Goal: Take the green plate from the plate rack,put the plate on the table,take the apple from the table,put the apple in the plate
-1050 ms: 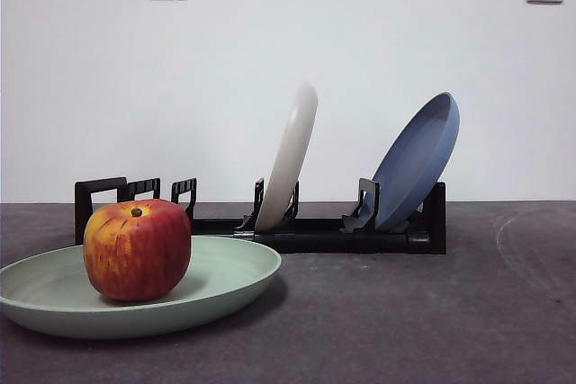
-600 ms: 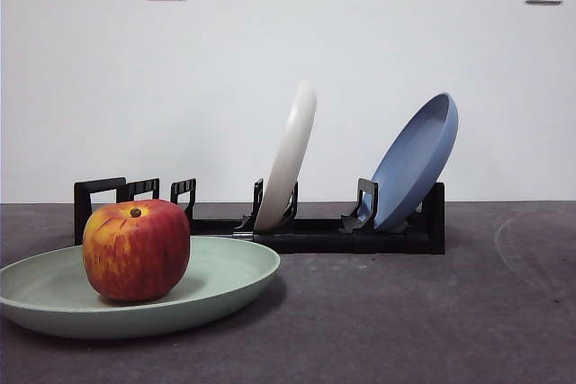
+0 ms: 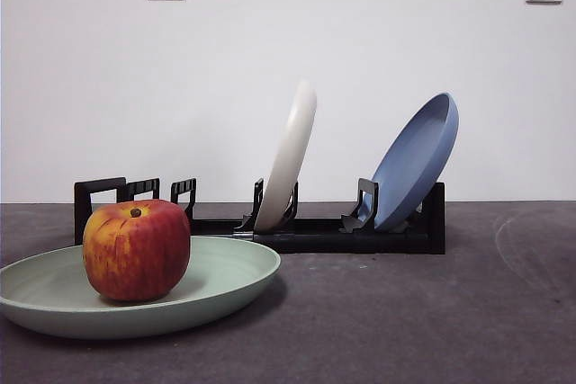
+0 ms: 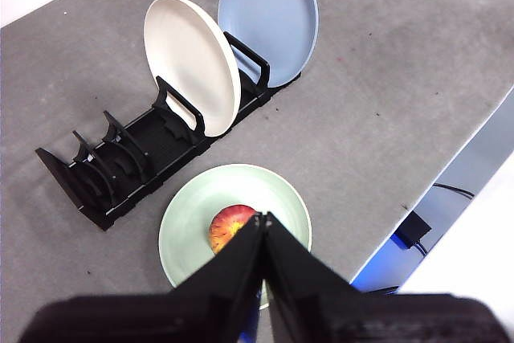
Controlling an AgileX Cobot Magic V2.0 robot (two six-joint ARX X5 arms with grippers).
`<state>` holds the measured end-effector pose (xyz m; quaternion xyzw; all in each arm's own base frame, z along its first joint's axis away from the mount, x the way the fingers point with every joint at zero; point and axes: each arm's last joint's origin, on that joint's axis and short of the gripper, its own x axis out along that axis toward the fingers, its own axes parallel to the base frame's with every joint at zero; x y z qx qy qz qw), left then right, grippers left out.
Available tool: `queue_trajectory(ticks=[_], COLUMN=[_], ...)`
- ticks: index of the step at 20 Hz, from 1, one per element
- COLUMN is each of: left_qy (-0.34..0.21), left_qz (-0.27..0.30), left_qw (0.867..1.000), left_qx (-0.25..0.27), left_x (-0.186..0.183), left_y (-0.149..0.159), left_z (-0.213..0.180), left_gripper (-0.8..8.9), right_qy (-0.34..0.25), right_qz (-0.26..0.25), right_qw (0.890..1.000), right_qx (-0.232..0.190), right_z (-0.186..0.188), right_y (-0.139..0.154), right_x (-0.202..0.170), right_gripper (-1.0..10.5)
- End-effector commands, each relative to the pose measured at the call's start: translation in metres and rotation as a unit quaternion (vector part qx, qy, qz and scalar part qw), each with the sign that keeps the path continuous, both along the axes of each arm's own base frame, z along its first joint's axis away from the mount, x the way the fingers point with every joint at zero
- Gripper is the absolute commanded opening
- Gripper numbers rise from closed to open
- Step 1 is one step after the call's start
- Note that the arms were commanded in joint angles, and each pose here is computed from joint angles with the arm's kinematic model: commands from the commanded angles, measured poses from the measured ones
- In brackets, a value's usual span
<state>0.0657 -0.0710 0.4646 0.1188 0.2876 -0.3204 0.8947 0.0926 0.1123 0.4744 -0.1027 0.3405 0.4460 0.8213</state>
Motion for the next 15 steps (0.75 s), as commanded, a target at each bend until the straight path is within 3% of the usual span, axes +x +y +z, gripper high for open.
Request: queue_trajectory(ticks=[1, 15], left_qy=[-0.006, 0.011], left_qz=[-0.005, -0.003], left_qw=[1.000, 1.000], left_qx=[-0.001, 0.019], left_x=[-0.001, 0.014], left_y=[0.000, -0.016], left_z=[0.001, -0.004], left_gripper=[-0.08, -0.04], right_qy=[0.006, -0.020], right_qz=[-0.002, -0.030], right_qw=[1.000, 0.999], right_qx=[-0.012, -0.034], right_z=[-0.002, -0.003], right_y=[-0.001, -0.002], right_x=[-0.001, 0.002], right_gripper=[-0.1, -0.1])
